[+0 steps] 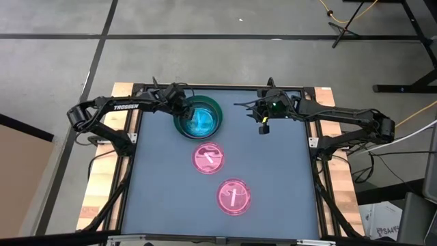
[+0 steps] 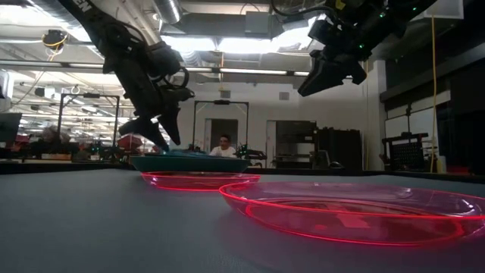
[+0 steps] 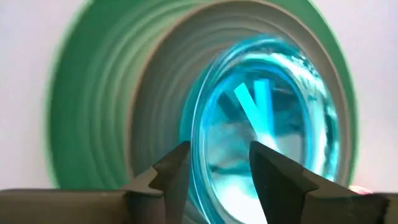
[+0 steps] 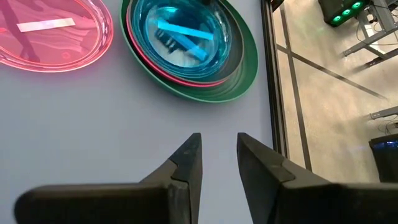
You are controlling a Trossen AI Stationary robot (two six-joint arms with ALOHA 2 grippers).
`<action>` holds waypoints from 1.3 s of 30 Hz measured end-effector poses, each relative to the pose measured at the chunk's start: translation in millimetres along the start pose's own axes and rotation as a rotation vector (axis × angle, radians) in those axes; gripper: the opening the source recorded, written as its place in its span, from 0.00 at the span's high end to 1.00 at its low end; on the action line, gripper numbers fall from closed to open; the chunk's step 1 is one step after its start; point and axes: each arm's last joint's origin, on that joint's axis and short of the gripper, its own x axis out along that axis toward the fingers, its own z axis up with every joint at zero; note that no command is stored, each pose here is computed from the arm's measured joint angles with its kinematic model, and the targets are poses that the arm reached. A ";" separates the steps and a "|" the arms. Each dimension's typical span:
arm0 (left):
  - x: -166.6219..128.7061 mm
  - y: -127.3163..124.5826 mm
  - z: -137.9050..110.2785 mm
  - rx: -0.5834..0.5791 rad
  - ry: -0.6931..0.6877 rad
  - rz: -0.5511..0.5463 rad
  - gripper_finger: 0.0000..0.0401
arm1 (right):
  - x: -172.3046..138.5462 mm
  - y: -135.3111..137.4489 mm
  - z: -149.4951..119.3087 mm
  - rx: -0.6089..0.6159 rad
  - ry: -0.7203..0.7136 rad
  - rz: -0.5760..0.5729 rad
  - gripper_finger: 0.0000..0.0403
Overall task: Stack plastic plates
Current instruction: Stack the blue plate on the other blue plate, then stack the bottom pink plate on the blue plate
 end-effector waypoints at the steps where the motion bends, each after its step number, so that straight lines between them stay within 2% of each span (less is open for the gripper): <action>1: 0.0 0.4 0.1 0.000 -0.010 0.017 0.60 | 0.0 0.0 0.0 0.000 0.000 0.000 0.77; 26: 0.5 -3.8 -1.4 0.015 -0.030 0.028 0.60 | 0.0 0.0 0.0 0.000 0.000 0.000 0.77; 35: -1.4 -28.6 -4.6 0.097 -0.139 0.057 0.60 | 0.0 0.0 0.0 0.000 0.000 0.000 0.77; 39: -6.8 -50.6 -6.7 0.162 -0.160 0.011 0.60 | 0.0 0.1 -0.1 0.000 0.001 0.001 0.77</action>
